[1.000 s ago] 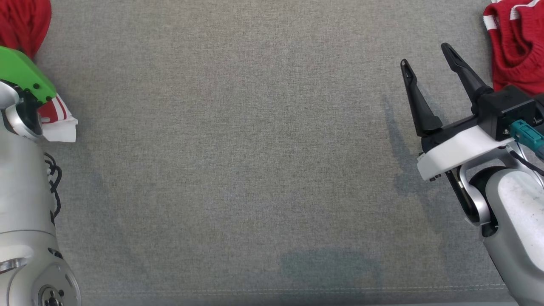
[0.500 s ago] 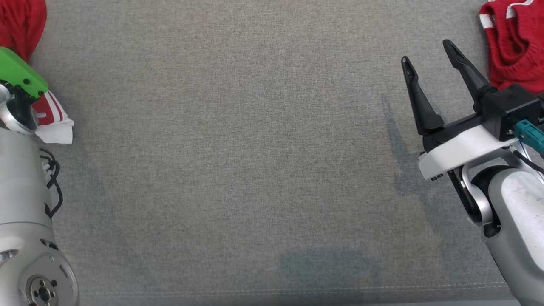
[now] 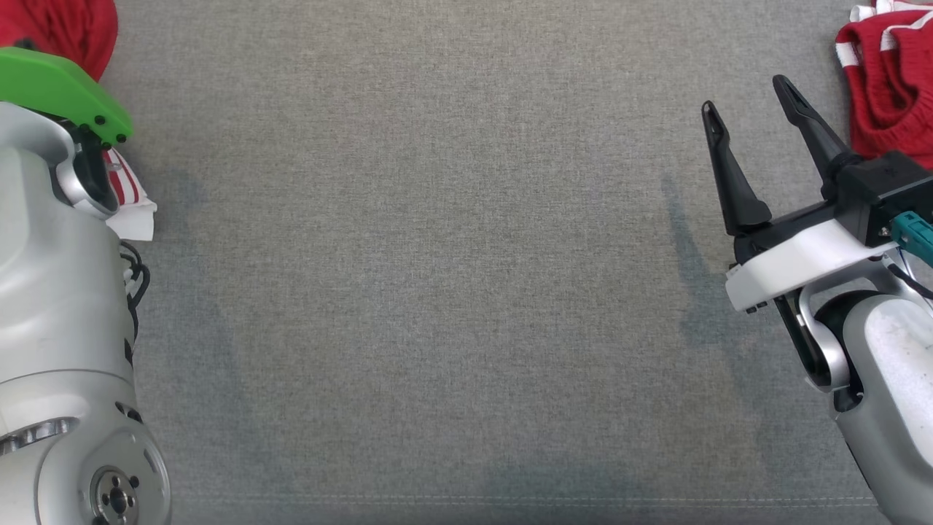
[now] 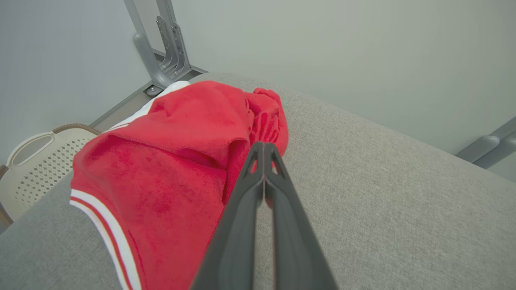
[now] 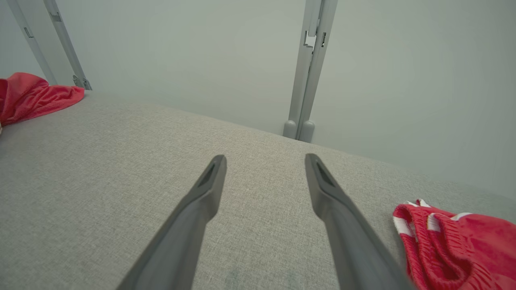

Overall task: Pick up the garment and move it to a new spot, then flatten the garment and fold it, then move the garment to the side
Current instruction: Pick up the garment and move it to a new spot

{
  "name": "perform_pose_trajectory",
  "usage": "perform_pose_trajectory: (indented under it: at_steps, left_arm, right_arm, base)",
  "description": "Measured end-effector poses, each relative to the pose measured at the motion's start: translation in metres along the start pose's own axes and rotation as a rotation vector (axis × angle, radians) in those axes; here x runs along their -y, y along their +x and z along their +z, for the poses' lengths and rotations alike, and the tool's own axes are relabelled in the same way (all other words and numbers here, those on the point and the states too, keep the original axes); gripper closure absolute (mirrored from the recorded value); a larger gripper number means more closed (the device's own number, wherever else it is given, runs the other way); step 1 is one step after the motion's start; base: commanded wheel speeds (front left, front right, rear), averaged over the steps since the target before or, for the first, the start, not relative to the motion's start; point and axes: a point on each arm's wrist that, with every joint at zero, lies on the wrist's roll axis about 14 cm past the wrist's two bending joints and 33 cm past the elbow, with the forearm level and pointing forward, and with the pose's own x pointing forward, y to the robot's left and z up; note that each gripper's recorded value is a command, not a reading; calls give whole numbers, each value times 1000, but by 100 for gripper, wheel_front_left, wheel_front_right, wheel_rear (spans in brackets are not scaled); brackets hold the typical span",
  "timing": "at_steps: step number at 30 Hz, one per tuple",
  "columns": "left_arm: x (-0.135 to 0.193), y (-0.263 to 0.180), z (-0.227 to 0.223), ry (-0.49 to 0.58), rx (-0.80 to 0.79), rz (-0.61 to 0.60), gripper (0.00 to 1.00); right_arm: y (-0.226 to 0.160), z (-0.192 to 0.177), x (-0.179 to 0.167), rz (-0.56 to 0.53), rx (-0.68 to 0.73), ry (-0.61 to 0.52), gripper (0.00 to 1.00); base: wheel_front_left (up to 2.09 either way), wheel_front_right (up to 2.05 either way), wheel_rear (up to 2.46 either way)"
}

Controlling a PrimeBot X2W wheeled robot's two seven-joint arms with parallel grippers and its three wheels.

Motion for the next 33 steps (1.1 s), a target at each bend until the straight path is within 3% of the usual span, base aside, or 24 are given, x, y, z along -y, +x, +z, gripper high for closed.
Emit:
perform_pose_trajectory:
  at_steps: [9,11,12,21,33]
  left_arm:
    - [28,-24,58,63,290,-142,100]
    - [31,-32,65,77,342,-168,19]
    - [33,-36,65,90,355,-184,0]
    - [34,-68,59,112,369,-271,0]
    - [27,-124,40,38,381,-354,0]
  right_arm:
    - [-5,10,-9,8,28,16,0]
    - [-6,14,-11,7,40,20,0]
    - [-6,16,-12,7,44,23,0]
    - [-20,31,-18,-10,92,53,0]
    - [-48,65,-20,-62,198,84,0]
  base:
    - [0,0,0]
    - [0,0,0]
    - [0,0,0]
    - [0,0,0]
    - [0,0,0]
